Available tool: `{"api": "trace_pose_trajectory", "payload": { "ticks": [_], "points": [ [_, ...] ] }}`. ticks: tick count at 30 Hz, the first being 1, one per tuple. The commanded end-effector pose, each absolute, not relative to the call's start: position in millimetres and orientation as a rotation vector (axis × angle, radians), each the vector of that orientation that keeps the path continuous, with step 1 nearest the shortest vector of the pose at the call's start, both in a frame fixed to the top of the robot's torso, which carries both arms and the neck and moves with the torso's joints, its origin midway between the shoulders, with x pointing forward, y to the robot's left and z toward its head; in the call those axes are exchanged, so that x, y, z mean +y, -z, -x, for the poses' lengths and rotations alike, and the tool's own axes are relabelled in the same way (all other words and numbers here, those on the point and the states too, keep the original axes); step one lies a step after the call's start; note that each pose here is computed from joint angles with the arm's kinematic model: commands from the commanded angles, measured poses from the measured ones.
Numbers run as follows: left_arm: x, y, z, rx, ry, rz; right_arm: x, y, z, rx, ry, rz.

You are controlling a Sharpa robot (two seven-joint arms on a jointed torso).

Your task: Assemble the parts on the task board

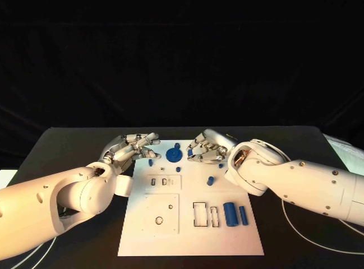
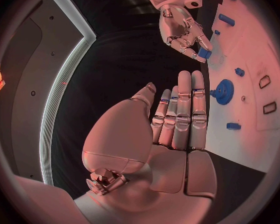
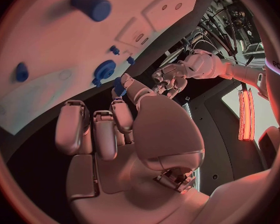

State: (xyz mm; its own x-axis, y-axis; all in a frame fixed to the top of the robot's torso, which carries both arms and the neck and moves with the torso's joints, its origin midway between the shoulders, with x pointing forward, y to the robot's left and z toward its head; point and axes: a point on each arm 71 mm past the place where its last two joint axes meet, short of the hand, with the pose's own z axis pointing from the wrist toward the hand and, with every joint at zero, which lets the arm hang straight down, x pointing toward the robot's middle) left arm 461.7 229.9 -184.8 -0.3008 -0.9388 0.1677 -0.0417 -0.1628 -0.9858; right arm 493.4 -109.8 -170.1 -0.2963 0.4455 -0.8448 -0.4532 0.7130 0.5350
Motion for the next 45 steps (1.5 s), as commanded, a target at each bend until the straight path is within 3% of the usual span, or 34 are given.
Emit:
{"api": "trace_pose_trajectory", "payload": {
  "ticks": [1,16,45],
  "points": [
    [233.5,183.5,-463.6,1.335,1.569,1.181,-91.8,182.7,-486.7,1.718,-0.794,0.076],
    [235.9,183.8,-463.8,1.31,1.555,1.223,-43.9,209.3,-467.7,1.777,-0.751,0.193],
    [232.3,183.8,-463.5,1.319,1.577,1.224,-45.7,221.5,-462.8,1.831,-0.702,0.244]
  ]
}}
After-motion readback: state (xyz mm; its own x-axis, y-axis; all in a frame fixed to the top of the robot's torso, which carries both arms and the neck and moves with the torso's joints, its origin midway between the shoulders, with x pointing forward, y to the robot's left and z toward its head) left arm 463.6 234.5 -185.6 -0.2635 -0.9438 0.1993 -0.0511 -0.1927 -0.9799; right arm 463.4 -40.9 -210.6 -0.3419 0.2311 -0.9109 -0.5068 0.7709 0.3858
